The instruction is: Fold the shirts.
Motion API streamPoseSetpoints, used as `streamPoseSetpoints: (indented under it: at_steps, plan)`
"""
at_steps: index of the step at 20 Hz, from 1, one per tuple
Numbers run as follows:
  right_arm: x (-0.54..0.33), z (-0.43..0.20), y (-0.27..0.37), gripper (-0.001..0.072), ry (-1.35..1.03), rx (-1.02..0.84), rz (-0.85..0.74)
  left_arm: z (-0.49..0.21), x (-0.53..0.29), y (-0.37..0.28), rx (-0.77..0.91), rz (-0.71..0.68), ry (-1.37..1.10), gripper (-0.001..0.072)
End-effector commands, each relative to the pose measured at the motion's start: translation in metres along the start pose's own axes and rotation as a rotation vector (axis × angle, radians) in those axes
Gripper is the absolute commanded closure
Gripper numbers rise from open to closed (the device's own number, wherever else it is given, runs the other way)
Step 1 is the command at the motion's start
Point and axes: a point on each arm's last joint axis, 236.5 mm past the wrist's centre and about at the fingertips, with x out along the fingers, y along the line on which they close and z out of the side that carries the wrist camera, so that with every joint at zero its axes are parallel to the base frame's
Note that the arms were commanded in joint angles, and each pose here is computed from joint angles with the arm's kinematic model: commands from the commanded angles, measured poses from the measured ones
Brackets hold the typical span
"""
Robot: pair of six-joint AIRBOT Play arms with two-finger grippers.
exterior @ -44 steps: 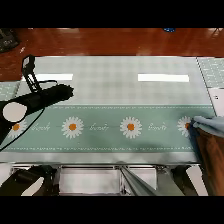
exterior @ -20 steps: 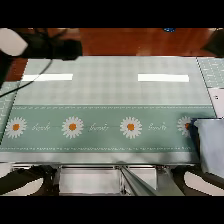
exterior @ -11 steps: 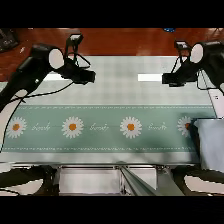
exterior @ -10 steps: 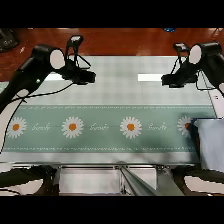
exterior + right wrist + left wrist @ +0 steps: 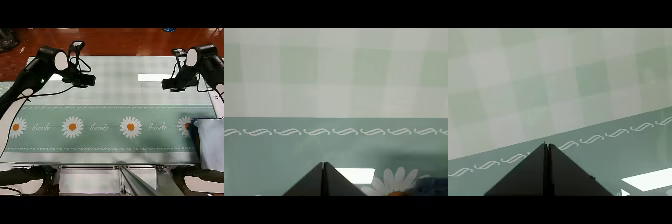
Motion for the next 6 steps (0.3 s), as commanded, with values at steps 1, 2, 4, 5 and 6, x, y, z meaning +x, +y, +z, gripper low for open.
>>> streamPoseSetpoints:
  at_steps: [1, 2, 4, 5, 6]
  plan:
    - [0.0003, -0.0011, -0.0001, 0.0692, 0.005, 0.0, -0.002, -0.0015, 0.0036, 0.0003, 0.0, 0.002, 0.009, 0.0691]
    - [0.0003, -0.0011, -0.0001, 0.0692, 0.005, 0.0, -0.002, -0.0017, 0.0046, 0.0004, 0.0, 0.002, 0.011, 0.0691]
    - [0.0003, -0.0011, 0.0, 0.0692, 0.005, 0.0, -0.001, -0.0025, 0.0067, 0.0007, -0.001, 0.004, 0.016, 0.0691]
    - [0.0003, -0.0011, -0.0001, 0.0692, 0.005, 0.0, -0.002, -0.0025, 0.0067, 0.0007, -0.001, 0.004, 0.016, 0.069]
    - [0.0003, -0.0011, -0.0001, 0.0692, 0.005, 0.0, -0.002, -0.0025, 0.0067, 0.0007, -0.001, 0.004, 0.016, 0.069]
